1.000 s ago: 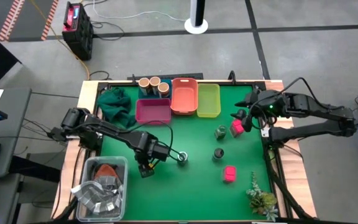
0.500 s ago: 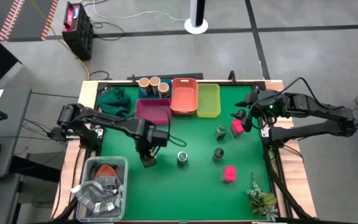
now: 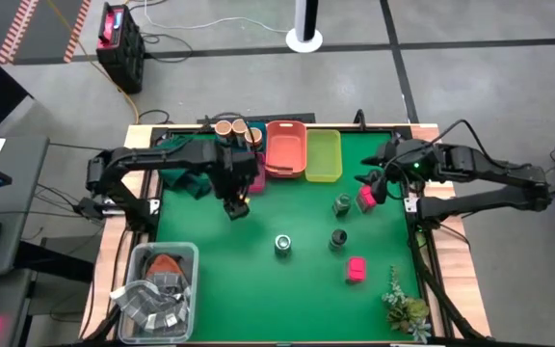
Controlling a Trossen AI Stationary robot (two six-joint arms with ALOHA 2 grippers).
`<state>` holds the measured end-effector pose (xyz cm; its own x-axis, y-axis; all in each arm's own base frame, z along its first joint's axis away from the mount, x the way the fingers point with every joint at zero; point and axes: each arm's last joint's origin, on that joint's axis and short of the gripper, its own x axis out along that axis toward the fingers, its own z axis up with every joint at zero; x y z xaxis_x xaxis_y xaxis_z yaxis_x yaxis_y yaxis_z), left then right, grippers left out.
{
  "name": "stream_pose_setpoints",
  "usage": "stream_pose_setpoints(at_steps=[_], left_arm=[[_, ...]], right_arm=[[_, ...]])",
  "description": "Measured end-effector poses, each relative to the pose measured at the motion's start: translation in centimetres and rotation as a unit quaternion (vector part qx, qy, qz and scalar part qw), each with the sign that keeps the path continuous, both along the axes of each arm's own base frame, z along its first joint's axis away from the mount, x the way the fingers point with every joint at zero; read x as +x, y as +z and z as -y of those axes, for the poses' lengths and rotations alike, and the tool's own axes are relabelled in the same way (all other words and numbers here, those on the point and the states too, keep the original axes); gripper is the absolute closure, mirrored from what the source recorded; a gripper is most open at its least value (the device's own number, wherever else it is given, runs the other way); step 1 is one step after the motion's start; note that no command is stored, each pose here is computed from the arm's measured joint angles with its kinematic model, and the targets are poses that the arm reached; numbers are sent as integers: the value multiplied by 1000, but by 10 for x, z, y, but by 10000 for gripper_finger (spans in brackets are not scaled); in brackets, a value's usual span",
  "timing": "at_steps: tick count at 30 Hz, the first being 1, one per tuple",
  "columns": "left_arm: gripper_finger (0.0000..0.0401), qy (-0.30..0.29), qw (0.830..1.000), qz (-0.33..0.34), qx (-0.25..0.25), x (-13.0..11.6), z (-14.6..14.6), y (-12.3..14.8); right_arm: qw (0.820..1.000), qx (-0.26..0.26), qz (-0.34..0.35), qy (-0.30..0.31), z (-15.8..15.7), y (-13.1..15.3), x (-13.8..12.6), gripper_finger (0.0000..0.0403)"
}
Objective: Sort spices by type
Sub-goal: Put the bottom left black seasoning bottle into the red bin
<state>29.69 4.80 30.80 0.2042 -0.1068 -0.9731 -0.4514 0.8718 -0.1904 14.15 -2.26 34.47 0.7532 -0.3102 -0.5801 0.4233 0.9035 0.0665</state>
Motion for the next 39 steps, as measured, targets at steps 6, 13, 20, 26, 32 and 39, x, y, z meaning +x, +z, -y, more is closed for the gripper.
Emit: stream_pose_setpoints(at_steps=[6, 13, 20, 26, 32, 39], left_arm=[[204, 29, 999, 15, 34, -8, -42, 13], [204, 70, 996, -18, 50, -31, -90, 7], [204, 58, 995, -73, 45, -26, -121, -23], [203, 8, 989, -144, 20, -14, -129, -59], [121, 2, 985, -164, 49, -12, -133, -65], [91, 10, 986, -160, 52, -11, -134, -58]], right_arm=[[1000, 8, -14, -5, 1, -5, 9, 124], [1000, 10, -24, -6, 2, -8, 16, 124], [999, 19, -22, -13, 2, -10, 21, 124], [999, 31, -23, -22, 2, -11, 20, 124], [998, 38, -44, -27, 2, -14, 17, 124], [994, 43, -88, -56, 7, -20, 10, 124]])
